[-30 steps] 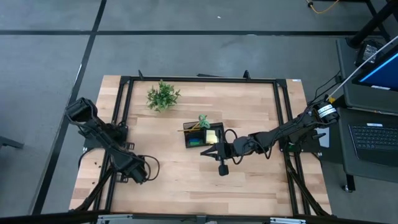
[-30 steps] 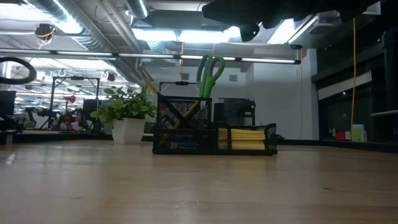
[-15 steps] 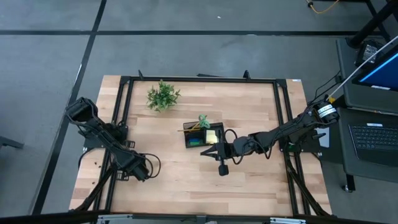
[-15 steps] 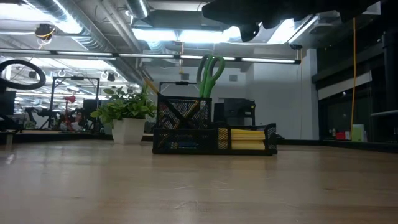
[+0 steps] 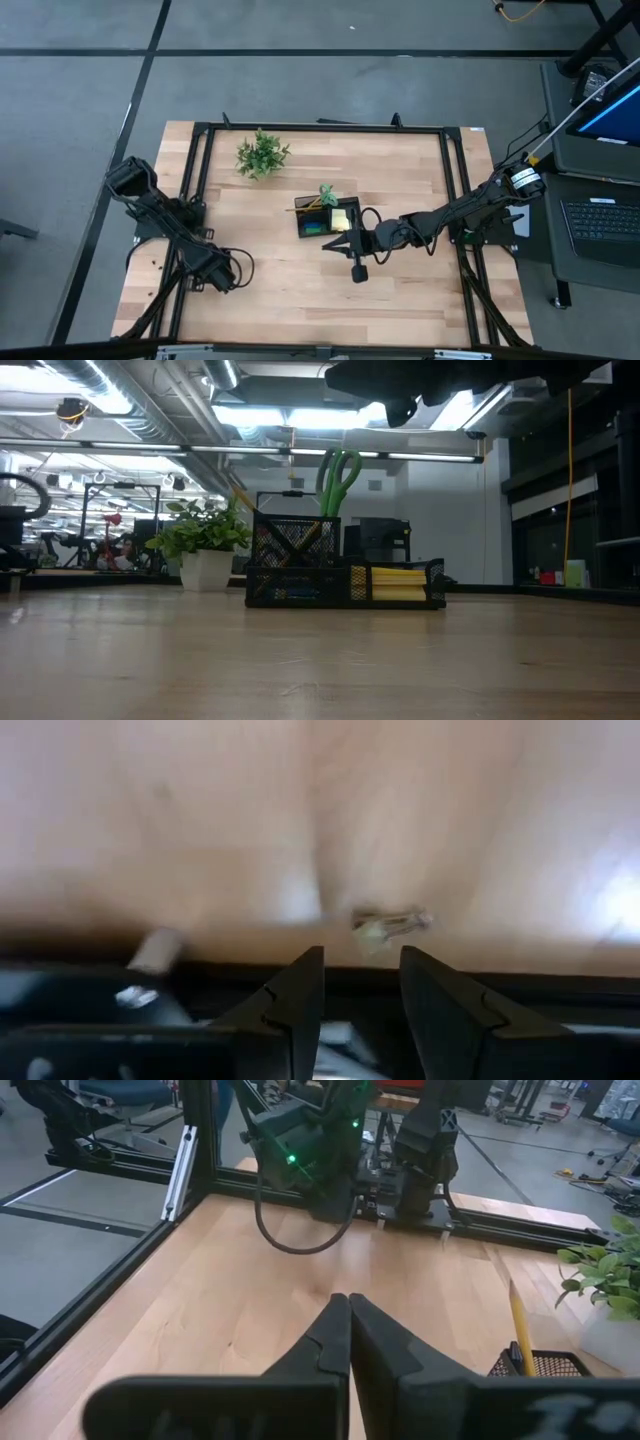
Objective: Pick and place office supplies into organizer
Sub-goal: Put the green binder clip into the black desk organizer
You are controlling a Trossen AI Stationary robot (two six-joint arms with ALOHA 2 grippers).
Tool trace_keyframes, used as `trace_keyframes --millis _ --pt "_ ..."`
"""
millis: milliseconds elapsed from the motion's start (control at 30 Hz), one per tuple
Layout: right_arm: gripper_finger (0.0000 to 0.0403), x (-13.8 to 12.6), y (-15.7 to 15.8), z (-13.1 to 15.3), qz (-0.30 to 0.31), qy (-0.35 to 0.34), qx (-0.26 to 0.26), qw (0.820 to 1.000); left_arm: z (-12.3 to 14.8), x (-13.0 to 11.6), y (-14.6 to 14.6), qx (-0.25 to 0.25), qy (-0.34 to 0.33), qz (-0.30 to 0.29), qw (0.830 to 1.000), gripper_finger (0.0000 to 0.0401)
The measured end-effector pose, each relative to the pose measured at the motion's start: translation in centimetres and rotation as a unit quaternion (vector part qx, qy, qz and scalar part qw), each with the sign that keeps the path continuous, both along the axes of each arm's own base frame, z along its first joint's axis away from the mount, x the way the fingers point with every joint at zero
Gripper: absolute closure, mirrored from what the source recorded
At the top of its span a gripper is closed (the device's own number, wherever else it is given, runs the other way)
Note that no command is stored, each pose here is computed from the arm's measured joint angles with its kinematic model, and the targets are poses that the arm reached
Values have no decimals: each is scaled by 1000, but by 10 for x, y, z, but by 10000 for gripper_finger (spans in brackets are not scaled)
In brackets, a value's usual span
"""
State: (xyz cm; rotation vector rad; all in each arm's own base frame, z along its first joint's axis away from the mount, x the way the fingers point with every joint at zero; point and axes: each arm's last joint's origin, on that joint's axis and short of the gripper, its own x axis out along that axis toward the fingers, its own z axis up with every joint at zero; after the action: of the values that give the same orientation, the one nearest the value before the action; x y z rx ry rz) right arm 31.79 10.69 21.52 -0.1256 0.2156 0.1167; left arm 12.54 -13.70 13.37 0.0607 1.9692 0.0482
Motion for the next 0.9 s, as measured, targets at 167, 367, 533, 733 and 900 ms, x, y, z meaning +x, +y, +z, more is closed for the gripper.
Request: trace_keyframes --millis 167,367,533,733,900 --pt "393 0 0 0 1 0 0 1000 -5 -2 1 -17 7 1 1000 274" --pt "393 0 0 0 1 0 0 1000 -7 -3 0 -29 6 -14 999 274" --pt "393 0 0 0 1 0 0 1000 -17 -8 5 -53 16 6 998 274" --pt "393 0 0 0 1 1 0 1000 -17 -7 8 -58 21 10 998 274" --pt "393 0 0 0 1 1 0 1000 -17 -7 9 -65 20 -7 998 274"
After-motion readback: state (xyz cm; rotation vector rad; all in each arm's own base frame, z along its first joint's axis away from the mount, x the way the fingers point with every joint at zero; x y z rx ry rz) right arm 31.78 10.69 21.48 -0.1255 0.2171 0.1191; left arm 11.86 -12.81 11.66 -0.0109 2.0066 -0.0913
